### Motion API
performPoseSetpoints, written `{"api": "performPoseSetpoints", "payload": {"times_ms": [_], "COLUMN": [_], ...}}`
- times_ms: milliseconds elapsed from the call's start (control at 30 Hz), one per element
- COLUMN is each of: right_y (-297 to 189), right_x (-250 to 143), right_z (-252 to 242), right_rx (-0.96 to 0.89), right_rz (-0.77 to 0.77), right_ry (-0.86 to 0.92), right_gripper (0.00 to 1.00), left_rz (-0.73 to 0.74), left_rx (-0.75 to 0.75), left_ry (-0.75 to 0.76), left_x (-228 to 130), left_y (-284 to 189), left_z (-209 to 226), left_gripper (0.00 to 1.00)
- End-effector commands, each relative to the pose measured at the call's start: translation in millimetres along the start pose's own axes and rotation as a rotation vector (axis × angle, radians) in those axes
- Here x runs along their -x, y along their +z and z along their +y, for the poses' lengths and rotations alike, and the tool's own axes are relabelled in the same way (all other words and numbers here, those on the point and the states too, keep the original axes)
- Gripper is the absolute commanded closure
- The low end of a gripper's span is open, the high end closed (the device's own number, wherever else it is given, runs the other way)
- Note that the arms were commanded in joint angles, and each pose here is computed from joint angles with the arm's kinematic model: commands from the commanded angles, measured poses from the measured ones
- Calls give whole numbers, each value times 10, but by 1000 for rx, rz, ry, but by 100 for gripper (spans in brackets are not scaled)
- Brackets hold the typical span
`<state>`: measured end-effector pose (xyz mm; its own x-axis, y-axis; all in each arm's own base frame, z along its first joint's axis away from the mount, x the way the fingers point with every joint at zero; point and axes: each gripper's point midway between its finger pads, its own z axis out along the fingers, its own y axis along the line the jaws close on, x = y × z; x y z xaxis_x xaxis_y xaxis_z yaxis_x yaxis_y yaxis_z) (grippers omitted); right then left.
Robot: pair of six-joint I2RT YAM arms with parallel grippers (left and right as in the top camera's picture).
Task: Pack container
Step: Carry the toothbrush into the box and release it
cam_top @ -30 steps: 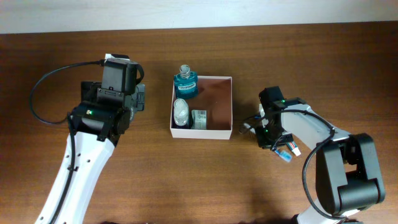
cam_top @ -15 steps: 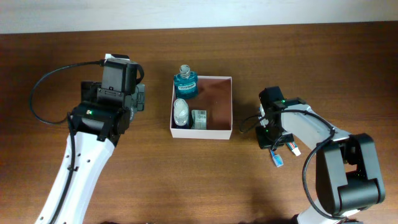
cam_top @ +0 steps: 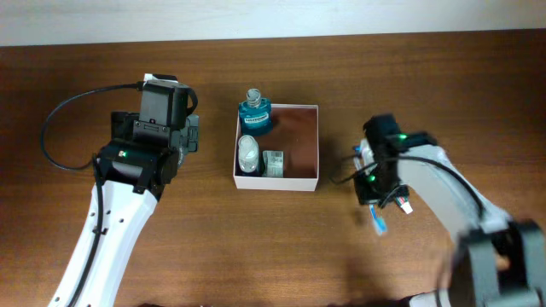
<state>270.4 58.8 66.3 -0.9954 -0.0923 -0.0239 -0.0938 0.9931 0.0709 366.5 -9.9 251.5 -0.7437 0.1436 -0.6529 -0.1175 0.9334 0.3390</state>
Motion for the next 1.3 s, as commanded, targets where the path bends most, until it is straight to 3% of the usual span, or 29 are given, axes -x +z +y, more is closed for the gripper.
{"api": "performPoseSetpoints", "payload": {"times_ms": [0,200,500,867,1167,1200,1233,1267], "right_y": [-697,-1382,-1367,-665,-341,-334,-327,-318], "right_x": [191,330,735,1160,1129,1117,1107,1094], "right_z": [293,782,1560,1645,1605,1598,1593,1586], "right_rx": [87,191,292,201,168,166,164,161], "right_rz": [-235,-529,-667,-614,-527,-521,-516,-510], "right_ry": [-46,-88,-258,-249,-245,-245,-245,-245], "right_gripper": [96,96,96,96,94,88,74,54], "left_rz": [-13,-13,-13,-13,-13,-13,-13,-13], "left_rx": [14,14,14,14,14,14,14,14], "left_ry": [-11,-11,-11,-11,-11,-11,-11,-11], "left_x": [49,49,49,49,49,49,49,49], "left_y": [-30,-30,-30,-30,-30,-30,-30,-30], "left_z": [47,47,46,47,46,47,46,46], "left_gripper": [1,1,1,1,1,0,0,1]}}
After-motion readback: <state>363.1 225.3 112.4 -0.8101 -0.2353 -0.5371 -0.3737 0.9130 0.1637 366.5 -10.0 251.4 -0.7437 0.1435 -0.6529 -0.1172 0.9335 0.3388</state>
